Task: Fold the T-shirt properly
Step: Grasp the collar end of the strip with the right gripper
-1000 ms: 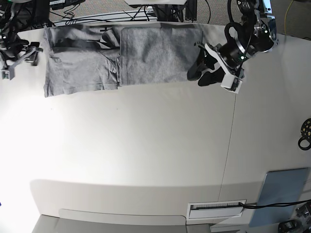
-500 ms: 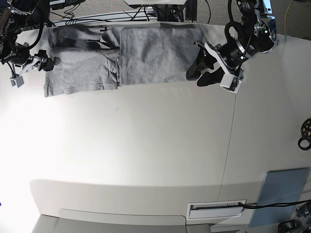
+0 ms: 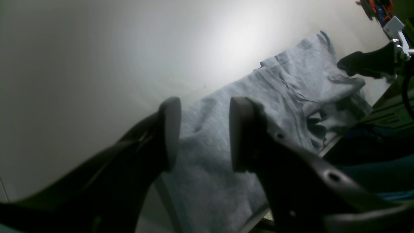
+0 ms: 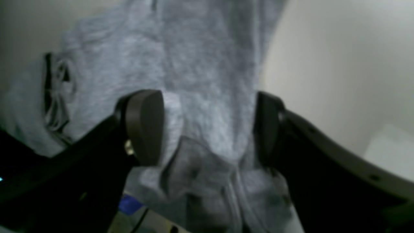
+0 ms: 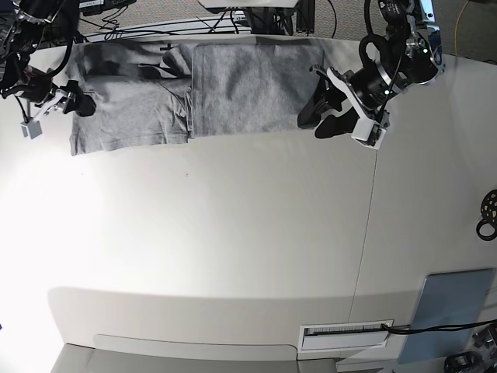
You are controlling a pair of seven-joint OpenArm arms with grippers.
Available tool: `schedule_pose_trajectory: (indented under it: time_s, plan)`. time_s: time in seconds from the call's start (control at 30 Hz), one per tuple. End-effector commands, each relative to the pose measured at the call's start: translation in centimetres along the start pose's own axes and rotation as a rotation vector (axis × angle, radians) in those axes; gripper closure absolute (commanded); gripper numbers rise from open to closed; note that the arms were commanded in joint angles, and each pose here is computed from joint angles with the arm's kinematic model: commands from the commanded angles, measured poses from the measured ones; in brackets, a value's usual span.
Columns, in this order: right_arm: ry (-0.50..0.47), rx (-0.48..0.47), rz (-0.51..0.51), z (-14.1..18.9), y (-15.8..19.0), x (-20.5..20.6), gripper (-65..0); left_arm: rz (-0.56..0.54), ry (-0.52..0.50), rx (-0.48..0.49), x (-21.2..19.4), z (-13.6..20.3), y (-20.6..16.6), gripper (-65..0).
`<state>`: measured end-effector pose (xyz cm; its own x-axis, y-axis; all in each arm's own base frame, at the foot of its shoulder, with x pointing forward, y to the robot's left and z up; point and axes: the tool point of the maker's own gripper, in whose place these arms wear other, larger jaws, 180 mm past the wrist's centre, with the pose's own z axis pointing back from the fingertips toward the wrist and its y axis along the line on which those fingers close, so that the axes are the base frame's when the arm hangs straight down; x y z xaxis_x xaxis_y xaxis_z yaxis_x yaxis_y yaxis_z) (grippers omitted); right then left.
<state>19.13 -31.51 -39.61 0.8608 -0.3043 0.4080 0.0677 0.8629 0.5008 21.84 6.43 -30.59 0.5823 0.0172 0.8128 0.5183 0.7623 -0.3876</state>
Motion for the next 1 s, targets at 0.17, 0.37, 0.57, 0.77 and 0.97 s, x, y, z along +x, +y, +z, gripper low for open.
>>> schedule_pose_trajectory:
  time_s: [0.17,0.37,0.57,0.77,0.97]
  plan:
    - [-0.006,-0.008,0.016,0.6,-0.1,0.7,-41.2,-0.016,-0.045,-0.015,1.2,0.2,-0.4,-25.7]
    - [0.02,-0.005,0.013,0.4,-0.1,-0.2,-41.2,-0.017,-0.043,-0.014,1.1,0.2,-0.4,-25.7]
    - [0.134,0.042,0.042,-1.5,1.5,-3.0,-41.2,-0.019,-0.037,-0.005,1.0,0.2,-0.2,-25.7]
    - [0.094,0.137,0.025,-2.0,3.4,-2.3,-41.1,-0.038,-0.015,0.019,0.6,0.2,0.2,-25.5]
    - [0.093,0.139,0.024,-1.9,3.5,-2.3,-40.0,-0.039,-0.014,0.021,0.6,0.2,0.2,-25.5]
